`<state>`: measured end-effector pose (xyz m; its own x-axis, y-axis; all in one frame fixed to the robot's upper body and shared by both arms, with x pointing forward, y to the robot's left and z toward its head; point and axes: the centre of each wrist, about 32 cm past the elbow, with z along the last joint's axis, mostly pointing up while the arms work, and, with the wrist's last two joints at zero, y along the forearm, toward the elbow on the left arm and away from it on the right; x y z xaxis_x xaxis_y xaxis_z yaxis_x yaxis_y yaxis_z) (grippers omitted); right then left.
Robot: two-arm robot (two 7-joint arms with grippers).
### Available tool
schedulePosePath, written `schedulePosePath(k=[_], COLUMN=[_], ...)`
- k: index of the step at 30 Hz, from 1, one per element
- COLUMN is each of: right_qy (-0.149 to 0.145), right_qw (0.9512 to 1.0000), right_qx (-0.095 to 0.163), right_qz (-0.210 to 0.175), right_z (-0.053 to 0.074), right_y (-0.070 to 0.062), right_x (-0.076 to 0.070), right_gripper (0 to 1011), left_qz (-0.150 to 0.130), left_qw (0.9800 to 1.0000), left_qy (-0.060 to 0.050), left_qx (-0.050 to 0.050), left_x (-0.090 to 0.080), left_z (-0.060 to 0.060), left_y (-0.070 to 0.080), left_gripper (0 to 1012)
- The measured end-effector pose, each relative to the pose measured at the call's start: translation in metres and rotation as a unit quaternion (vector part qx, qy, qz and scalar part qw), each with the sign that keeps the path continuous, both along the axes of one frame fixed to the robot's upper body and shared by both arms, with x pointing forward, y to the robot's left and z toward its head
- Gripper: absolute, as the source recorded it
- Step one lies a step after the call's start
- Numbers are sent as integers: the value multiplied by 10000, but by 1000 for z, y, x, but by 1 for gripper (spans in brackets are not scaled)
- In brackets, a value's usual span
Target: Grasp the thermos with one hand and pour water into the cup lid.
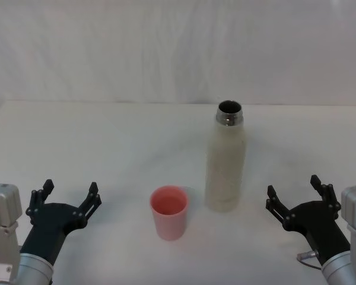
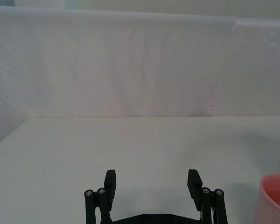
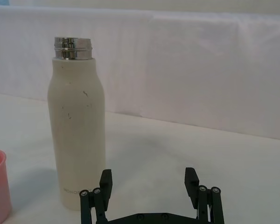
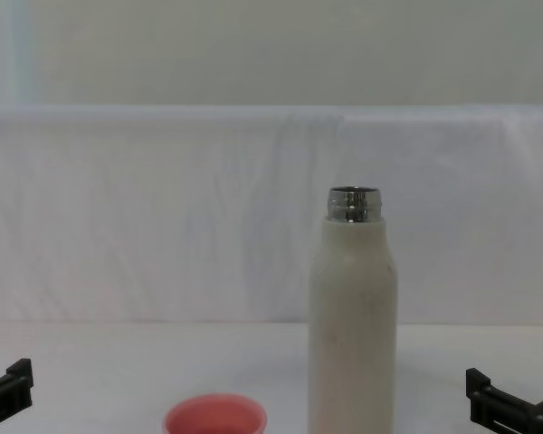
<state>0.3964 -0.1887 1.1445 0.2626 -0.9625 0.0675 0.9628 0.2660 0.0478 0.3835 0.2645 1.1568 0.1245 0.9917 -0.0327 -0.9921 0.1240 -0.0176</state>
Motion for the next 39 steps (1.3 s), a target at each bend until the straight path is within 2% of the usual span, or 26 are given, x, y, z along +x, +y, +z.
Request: schedulePosePath(k=[39], right_qy=[1], right_qw=[10000], right_qx=[0], right_qz=[1], right_z=[0], right_y=[0], right_x=[0], right_gripper=[1000], left_qz=[0], left_qw=[10000], left_qy=[0], left_qx=[0], left_x=[0], left_z=[0], left_y=[0], left_gripper=[1001])
